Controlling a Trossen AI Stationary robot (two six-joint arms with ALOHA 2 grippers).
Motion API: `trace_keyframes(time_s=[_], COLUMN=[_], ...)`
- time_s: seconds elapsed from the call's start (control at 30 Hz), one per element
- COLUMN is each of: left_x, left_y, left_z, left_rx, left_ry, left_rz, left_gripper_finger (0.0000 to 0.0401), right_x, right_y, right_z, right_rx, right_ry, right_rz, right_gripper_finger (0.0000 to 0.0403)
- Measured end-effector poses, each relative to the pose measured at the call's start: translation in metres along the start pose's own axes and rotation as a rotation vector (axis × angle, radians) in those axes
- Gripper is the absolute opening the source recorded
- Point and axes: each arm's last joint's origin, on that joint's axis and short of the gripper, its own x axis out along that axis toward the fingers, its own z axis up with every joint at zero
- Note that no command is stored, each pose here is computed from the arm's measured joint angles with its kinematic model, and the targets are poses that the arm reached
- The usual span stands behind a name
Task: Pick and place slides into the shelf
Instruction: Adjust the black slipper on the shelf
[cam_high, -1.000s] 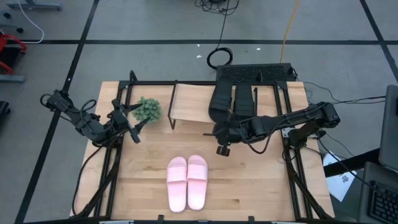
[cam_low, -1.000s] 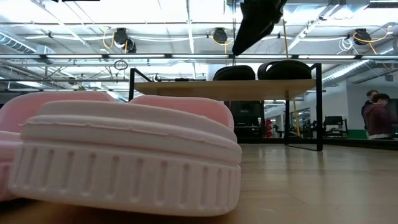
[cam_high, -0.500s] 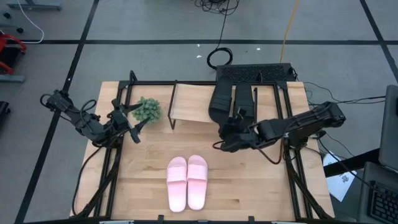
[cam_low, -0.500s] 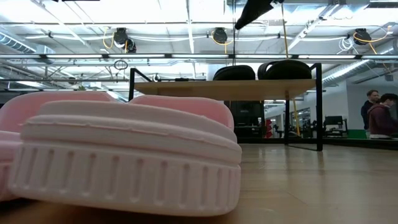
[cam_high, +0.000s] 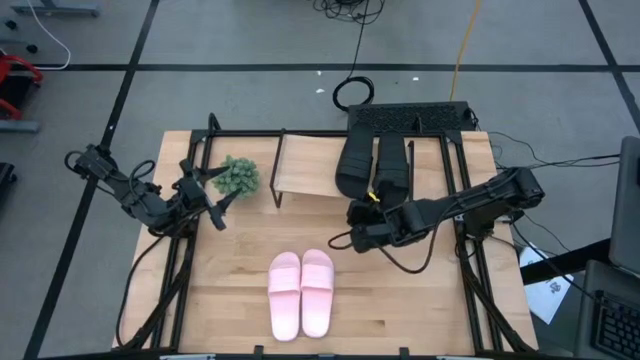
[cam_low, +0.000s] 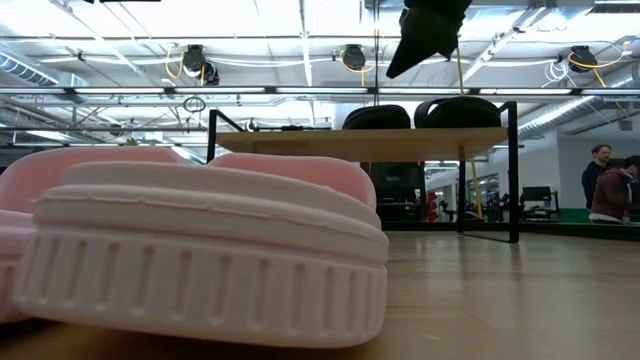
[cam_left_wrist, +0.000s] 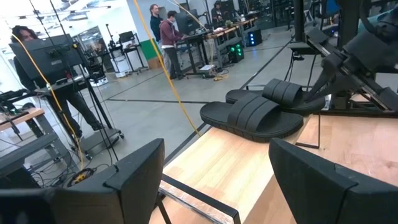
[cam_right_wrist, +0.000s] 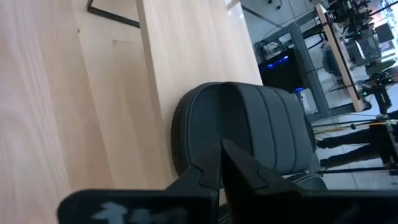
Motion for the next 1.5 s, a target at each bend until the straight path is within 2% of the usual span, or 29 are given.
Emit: trace_keyframes(time_s=[0.17,0.4,0.77,0.97,1.1,1.37,1.5], left_x=[0.000,0.000,0.000,0.000,0.000,0.000,0.000], left_y=[0.000,0.000,0.000,0.000,0.000,0.000,0.000], left_z=[0.000,0.000,0.000,0.000,0.000,0.000,0.000], left_rx=[0.000,0.000,0.001,0.000,0.001,0.003,0.003], left_ry=[0.000,0.000,0.000,0.000,0.000,0.000,0.000], left_rz=[0.000,0.001,0.001,0.001,0.001,0.001,0.001], left_gripper_finger=[0.0294,0.0294,0.0294,0.0294,0.0294,0.0294,0.0294], right_x=[-0.004,-0.004,-0.004,-0.001,0.000,0.002,0.002], right_y=[-0.001,0.002,0.002,-0.006,-0.008,-0.009,-0.010], right_z=[-0.001,-0.003,-0.002,-0.001,-0.003,-0.003,-0.003], right_rx=[0.026,-0.085,-0.211,-0.187,-0.212,-0.152,-0.164], right_ry=[-0.005,0.020,0.005,0.006,0.018,0.027,0.026], right_rz=[0.034,0.111,0.113,0.069,0.013,0.019,0.012], right_gripper_finger=[0.0006,0.0006,0.0006,0.0009,0.0027,0.0095,0.0125])
